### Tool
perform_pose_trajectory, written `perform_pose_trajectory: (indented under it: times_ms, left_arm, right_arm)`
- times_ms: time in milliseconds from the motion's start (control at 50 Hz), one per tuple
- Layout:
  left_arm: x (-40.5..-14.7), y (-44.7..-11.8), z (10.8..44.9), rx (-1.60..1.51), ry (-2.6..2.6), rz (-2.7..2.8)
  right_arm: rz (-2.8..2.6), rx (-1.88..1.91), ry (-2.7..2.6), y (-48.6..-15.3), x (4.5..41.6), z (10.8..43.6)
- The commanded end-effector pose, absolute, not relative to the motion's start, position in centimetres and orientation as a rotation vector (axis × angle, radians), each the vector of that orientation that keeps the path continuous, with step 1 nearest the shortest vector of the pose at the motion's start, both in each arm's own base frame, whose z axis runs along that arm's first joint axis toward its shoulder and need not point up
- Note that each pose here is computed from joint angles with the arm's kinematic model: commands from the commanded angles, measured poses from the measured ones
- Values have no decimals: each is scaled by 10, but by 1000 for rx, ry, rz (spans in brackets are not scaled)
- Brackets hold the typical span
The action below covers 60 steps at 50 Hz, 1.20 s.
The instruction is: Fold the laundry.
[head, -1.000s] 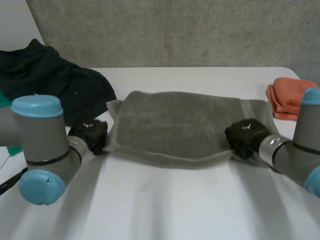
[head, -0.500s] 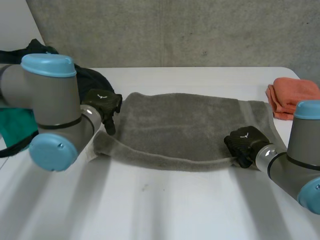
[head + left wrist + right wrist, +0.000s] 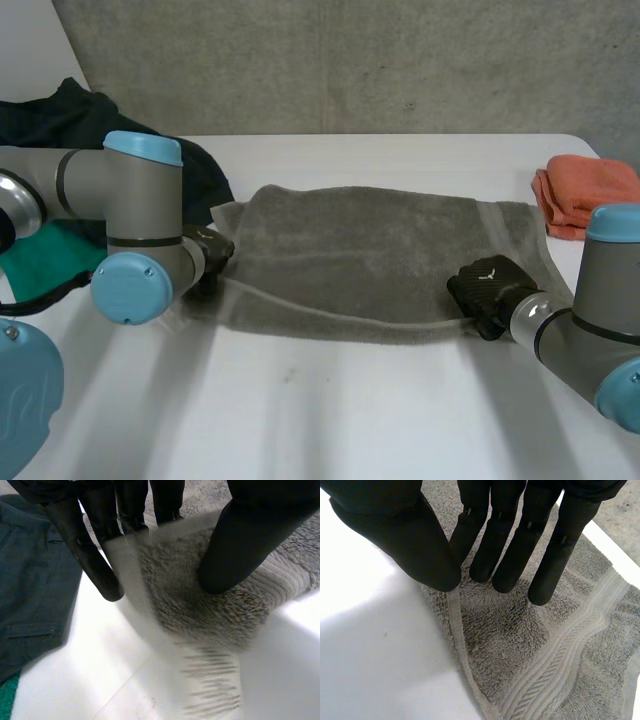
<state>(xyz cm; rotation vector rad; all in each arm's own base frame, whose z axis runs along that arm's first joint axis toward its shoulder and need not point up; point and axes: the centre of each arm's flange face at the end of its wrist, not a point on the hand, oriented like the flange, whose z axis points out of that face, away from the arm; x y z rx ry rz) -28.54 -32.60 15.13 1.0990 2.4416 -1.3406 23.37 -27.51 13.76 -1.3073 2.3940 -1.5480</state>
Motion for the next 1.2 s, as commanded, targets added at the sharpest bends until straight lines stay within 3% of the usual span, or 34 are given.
perform_pose_trajectory:
  times_ms: [20, 240, 380, 680, 1200]
  left_arm:
    - [-283, -316, 173, 1070, 2414, -1377]
    - [-276, -295, 242, 983, 2337, -1649]
    - [-272, -293, 266, 918, 2335, -1763]
    - [-265, -311, 255, 852, 2397, -1753]
    - [-259, -309, 253, 824, 2426, -1739]
  right_arm:
    - [-1582, -1255, 2415, -280, 231, 145]
    - [-1538, -750, 2601, -279, 200, 180]
    - [-1490, -715, 2641, -271, 183, 180]
    - [-1654, -1014, 2534, -307, 142, 142]
    - [-1916, -1058, 2419, -354, 141, 112]
